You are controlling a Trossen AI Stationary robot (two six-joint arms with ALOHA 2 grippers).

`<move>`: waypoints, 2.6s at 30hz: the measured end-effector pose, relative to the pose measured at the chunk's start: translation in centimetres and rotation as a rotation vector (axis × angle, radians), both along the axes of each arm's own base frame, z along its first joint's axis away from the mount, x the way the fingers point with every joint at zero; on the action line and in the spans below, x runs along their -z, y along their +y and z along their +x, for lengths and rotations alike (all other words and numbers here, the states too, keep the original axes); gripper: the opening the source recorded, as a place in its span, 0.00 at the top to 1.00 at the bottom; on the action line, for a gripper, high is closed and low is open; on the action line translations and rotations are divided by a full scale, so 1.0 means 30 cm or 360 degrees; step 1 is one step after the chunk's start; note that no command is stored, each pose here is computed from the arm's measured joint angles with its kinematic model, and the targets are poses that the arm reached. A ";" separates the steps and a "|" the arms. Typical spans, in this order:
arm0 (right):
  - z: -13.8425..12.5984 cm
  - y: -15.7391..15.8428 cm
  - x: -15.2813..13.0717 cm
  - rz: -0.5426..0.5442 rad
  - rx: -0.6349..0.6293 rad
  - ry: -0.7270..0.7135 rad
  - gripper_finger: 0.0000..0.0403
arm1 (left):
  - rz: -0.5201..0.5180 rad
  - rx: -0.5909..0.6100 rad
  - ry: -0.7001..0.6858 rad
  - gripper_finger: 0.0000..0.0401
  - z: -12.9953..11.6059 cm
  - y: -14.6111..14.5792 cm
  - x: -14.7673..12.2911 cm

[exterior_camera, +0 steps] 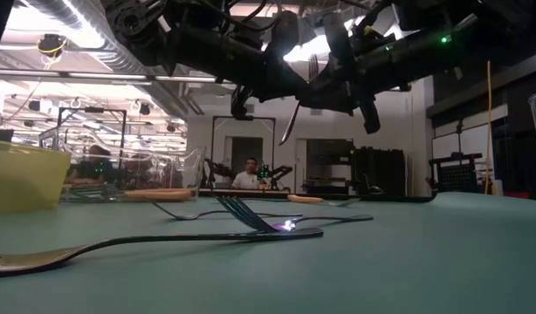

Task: Sort silverware by color (type)
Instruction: Put the black fork in the bottom transparent bin

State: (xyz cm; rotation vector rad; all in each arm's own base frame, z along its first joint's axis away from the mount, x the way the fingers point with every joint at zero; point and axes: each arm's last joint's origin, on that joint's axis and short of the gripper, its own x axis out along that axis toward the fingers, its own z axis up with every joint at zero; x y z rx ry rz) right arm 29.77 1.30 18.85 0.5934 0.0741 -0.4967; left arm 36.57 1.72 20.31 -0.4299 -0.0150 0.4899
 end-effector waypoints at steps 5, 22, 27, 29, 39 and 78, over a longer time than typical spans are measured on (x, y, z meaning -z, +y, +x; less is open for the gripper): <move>0.002 -0.001 -0.009 -0.0008 0.0023 -0.0047 0.85 | 0.0000 0.0005 -0.0011 0.98 0.000 -0.007 -0.006; 0.002 0.005 0.005 -0.0019 -0.0137 0.0047 0.85 | 0.0003 -0.0009 0.0034 0.98 0.000 -0.010 0.004; 0.002 0.005 0.005 -0.0016 -0.0146 0.0048 0.85 | 0.0003 -0.0013 0.0043 0.98 -0.001 -0.009 0.005; 0.002 0.005 0.005 -0.0015 -0.0150 0.0048 0.84 | 0.0004 -0.0016 0.0044 0.98 -0.001 -0.009 0.006; 0.003 0.007 0.003 -0.0012 -0.0160 0.0036 0.59 | 0.0004 -0.0023 0.0045 0.98 -0.001 -0.008 0.006; 0.018 0.000 -0.009 -0.0082 -0.0021 0.0041 0.81 | -0.0003 0.0027 0.0028 0.98 0.000 -0.033 0.003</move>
